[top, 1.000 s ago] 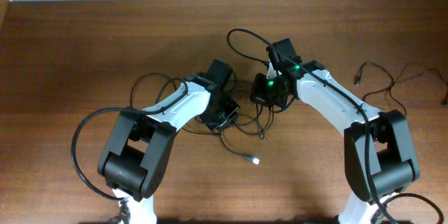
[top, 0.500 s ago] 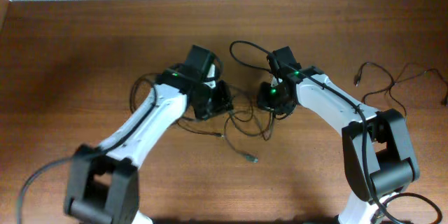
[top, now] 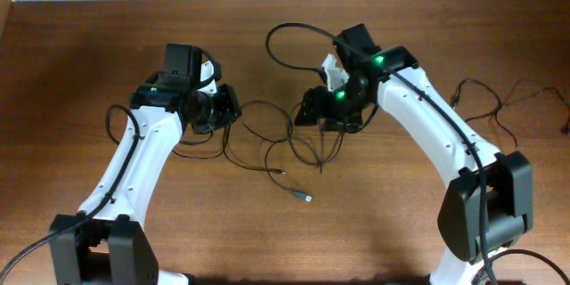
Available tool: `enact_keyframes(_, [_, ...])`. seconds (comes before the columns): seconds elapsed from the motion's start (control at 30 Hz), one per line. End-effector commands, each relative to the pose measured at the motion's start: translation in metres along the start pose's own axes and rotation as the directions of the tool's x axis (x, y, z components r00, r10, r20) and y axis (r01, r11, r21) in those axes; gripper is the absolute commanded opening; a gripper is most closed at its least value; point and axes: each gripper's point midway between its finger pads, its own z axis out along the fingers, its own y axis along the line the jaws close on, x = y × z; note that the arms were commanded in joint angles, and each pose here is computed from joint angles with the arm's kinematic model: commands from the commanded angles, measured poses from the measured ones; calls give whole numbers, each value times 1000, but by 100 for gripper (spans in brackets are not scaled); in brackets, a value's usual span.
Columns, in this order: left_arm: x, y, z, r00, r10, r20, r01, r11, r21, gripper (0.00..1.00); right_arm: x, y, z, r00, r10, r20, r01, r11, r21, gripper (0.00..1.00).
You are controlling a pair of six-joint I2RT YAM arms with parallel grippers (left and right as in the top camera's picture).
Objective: Untangle cables
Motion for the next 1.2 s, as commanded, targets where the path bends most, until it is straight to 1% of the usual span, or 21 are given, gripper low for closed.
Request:
enact_keyframes(0.0, [-6, 4, -9, 998, 37, 41, -35, 999, -35, 0, 11, 27, 10, 996, 86, -21, -87, 996, -36, 57])
enact_keyframes(0.1, [-4, 2, -9, 999, 35, 30, -34, 999, -25, 0, 5, 35, 27, 987, 162, -16, -162, 986, -44, 46])
enact_keyframes(0.13, [-4, 2, -9, 999, 41, 30, -40, 999, -23, 0, 4, 33, 30, 982, 190, -17, -190, 981, -36, 45])
enact_keyframes(0.23, [-6, 7, -11, 994, 106, 32, -105, 994, -36, 0, 6, 23, 42, 977, 209, -29, -209, 978, 8, 45])
enact_keyframes(0.27, [-9, 17, -13, 994, 96, 41, -93, 993, -75, 0, 8, 14, 48, 976, 215, -23, -214, 976, 47, 45])
enact_keyframes(0.33, [-14, 28, -16, 996, 69, 53, -64, 993, -95, 0, 18, 9, 58, 976, 212, -39, -209, 975, 69, 45])
enact_keyframes(0.37, [-15, 30, -17, 996, 64, 55, -58, 994, -96, 0, 22, 11, 61, 977, 207, -48, -203, 976, 74, 44])
enact_keyframes(0.43, [-14, 29, -17, 997, 62, 50, -57, 994, -91, 0, 24, 11, 65, 970, 241, -36, -236, 966, 101, 38])
enact_keyframes(0.47, [-12, 26, -17, 997, 61, 44, -58, 996, -73, 0, 23, 6, 67, 957, 290, 0, -287, 948, 140, 36])
enact_keyframes(0.57, [-9, 17, -17, 998, 57, 24, -57, 998, -10, 0, 13, -5, 79, 908, 405, 109, -420, 887, 194, 35])
enact_keyframes(0.63, [-5, 7, -18, 999, 48, 1, -48, 997, 68, 0, 10, -9, 89, 889, 442, 118, -457, 869, 187, 35])
enact_keyframes(0.73, [-3, -2, -23, 999, 30, -24, -25, 987, 160, 0, 4, -5, 104, 887, 452, 93, -461, 877, 135, 35])
enact_keyframes(0.8, [-1, -7, -25, 999, 26, -38, -18, 980, 198, 0, 3, -5, 107, 862, 498, 97, -507, 853, 128, 36])
enact_keyframes(0.87, [-1, -8, -25, 999, 27, -41, -18, 978, 206, 0, 3, -3, 108, 837, 538, 97, -546, 830, 115, 37])
enact_keyframes(0.9, [1, -13, -26, 998, 29, -52, -16, 972, 234, 0, 5, 0, 109, 830, 552, 82, -558, 823, 107, 37])
enact_keyframes(0.97, [5, -22, -29, 997, 35, -71, -13, 957, 289, 0, 8, 4, 111, 836, 542, 80, -548, 829, 110, 36])
enact_keyframes(1.07, [7, -24, -30, 996, 33, -81, -7, 954, 300, 0, 12, 8, 115, 847, 526, 75, -531, 839, 117, 35])
enact_keyframes(1.17, [10, -32, -33, 995, 38, -96, -3, 939, 343, 0, 16, 14, 116, 850, 524, 51, -526, 844, 106, 35])
